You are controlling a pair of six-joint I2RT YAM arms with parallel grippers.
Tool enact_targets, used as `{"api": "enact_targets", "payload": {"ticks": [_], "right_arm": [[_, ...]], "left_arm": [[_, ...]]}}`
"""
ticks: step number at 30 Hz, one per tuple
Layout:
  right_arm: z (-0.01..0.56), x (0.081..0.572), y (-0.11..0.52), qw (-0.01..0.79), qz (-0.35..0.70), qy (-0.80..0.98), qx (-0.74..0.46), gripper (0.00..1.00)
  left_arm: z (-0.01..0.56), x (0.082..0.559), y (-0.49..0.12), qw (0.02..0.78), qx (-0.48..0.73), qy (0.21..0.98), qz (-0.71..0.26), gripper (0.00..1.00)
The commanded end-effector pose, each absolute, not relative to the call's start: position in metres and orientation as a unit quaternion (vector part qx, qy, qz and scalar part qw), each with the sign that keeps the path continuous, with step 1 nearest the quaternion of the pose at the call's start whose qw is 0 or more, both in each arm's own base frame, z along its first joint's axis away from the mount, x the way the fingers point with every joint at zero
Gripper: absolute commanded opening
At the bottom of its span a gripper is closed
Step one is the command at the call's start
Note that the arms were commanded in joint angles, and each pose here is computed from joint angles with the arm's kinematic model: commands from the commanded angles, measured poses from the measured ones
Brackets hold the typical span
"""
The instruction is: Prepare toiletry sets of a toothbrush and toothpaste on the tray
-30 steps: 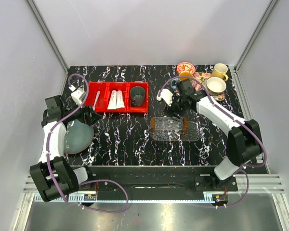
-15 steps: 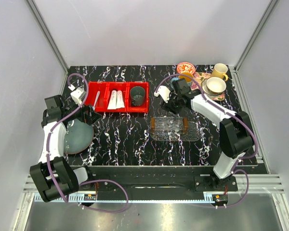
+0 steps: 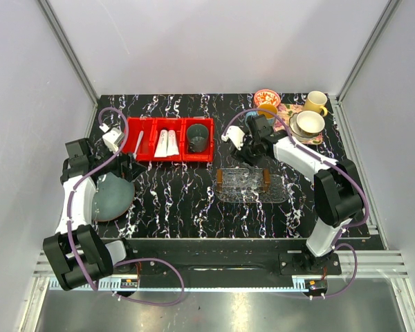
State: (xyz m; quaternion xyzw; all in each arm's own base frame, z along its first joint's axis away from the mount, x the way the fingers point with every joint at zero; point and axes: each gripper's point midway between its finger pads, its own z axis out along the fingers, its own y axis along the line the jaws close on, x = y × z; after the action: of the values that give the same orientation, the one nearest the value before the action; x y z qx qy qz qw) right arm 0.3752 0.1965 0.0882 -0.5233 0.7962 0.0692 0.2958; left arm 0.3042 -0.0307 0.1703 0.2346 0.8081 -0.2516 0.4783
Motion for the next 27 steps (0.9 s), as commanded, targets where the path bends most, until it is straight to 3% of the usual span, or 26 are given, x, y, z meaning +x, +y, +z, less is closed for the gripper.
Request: {"api": "enact_targets", "payload": {"ticks": [1,27], "right_arm": [[0.091,0.375,0.198,0.308,0.076,0.794,-0.518,0.61],[0.104,0.385,0.227,0.323,0.107,0.781,-0.524,0.67]], "left_arm": [[0.170,0.308,-0.029,0.492,0.254,0.799,-0.233,0.99],[0.165,0.311,-0.025,0.486,0.251,0.805,-0.230,0.99]]}}
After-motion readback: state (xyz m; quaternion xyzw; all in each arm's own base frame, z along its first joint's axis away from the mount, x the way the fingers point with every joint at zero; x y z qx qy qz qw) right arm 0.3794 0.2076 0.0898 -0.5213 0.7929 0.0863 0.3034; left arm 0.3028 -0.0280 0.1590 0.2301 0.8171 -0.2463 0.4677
